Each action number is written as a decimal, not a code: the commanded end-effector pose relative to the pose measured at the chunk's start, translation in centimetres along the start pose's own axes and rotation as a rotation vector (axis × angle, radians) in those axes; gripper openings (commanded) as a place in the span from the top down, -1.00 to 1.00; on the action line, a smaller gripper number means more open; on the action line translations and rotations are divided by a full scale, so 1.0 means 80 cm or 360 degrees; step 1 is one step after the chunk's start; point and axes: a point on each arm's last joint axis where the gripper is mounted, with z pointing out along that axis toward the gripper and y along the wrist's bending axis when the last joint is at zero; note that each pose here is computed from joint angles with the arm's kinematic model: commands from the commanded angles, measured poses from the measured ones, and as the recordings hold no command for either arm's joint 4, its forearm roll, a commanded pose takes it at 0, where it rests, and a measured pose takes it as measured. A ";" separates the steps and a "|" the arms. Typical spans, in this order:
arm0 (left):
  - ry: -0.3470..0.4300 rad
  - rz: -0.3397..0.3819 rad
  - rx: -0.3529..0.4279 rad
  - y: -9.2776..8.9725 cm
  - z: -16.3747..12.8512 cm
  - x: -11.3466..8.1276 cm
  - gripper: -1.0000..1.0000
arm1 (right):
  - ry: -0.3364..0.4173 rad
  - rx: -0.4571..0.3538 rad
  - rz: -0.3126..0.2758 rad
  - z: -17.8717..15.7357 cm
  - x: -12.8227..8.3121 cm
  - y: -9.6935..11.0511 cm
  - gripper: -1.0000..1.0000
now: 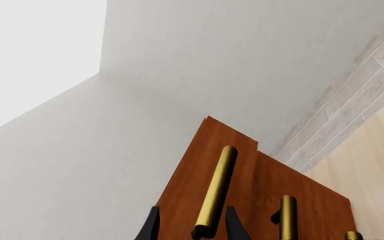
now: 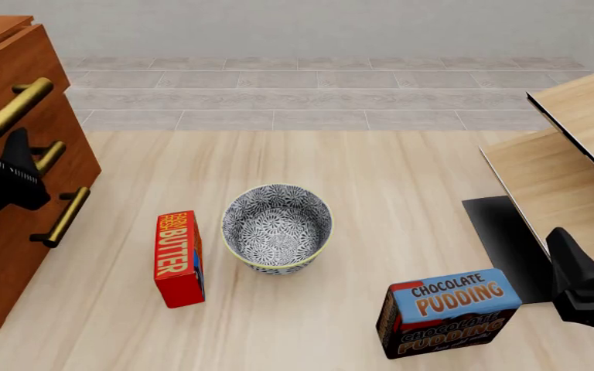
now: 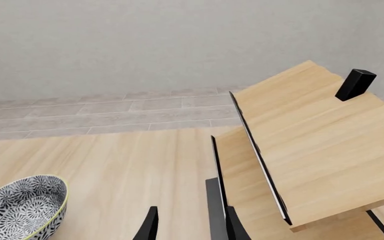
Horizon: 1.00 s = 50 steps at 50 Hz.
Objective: Close the top drawer of the cabinet.
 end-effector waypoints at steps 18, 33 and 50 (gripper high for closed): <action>0.0081 0.0013 -0.0054 0.007 0.009 0.015 -1.00 | -0.0003 -0.0008 -0.0004 -0.009 0.001 0.000 -1.00; 0.0105 0.0016 -0.0053 0.006 0.009 0.020 -1.00 | -0.0011 -0.0014 -0.0010 -0.016 0.001 0.001 -1.00; 0.0138 0.0014 -0.0064 0.008 0.013 0.027 -1.00 | 0.0004 -0.0009 0.0019 -0.011 0.002 0.000 -1.00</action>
